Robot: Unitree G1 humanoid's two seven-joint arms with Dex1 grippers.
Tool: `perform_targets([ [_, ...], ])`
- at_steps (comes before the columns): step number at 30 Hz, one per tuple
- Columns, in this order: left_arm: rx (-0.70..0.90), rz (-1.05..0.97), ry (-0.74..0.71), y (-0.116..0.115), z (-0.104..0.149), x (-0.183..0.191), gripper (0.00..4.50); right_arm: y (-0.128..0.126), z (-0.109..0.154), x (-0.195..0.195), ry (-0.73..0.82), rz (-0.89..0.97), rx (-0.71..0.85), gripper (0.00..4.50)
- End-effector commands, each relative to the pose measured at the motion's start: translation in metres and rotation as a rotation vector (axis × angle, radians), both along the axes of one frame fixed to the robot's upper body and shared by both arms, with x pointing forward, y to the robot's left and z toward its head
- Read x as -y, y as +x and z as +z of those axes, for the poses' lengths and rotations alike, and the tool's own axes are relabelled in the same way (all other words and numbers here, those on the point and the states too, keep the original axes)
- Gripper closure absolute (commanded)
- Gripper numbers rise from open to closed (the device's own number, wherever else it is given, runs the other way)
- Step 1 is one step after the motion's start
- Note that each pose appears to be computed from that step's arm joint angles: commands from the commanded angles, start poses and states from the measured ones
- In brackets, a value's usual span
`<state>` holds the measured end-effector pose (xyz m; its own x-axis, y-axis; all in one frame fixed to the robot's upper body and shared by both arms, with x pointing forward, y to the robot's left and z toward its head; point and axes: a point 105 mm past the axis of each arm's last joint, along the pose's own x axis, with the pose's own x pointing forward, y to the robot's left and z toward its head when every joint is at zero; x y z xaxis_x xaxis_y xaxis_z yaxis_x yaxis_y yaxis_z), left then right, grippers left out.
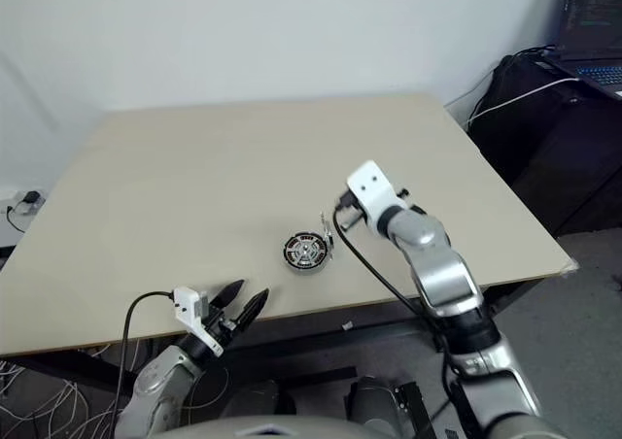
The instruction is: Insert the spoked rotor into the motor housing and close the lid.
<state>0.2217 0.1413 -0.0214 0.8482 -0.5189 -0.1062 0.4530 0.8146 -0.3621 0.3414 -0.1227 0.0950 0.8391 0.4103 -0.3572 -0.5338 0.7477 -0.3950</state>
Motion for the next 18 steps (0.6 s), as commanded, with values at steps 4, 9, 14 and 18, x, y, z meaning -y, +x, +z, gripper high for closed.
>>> perform_targets([
  [4,0.059,-0.022,0.01,0.015,0.003,-0.01,0.46,-0.012,0.0,-0.009,0.083,-0.016,0.013,4.48],
  [9,0.055,-0.032,0.012,0.021,0.0,-0.015,0.46,-0.016,-0.008,-0.018,0.146,-0.04,-0.006,4.48],
  [14,0.051,-0.034,0.015,0.023,-0.005,-0.021,0.46,-0.014,-0.009,-0.037,0.22,-0.035,-0.013,4.48],
  [18,0.052,-0.033,0.016,0.023,-0.008,-0.023,0.46,-0.014,-0.012,-0.049,0.257,-0.029,-0.029,4.48],
])
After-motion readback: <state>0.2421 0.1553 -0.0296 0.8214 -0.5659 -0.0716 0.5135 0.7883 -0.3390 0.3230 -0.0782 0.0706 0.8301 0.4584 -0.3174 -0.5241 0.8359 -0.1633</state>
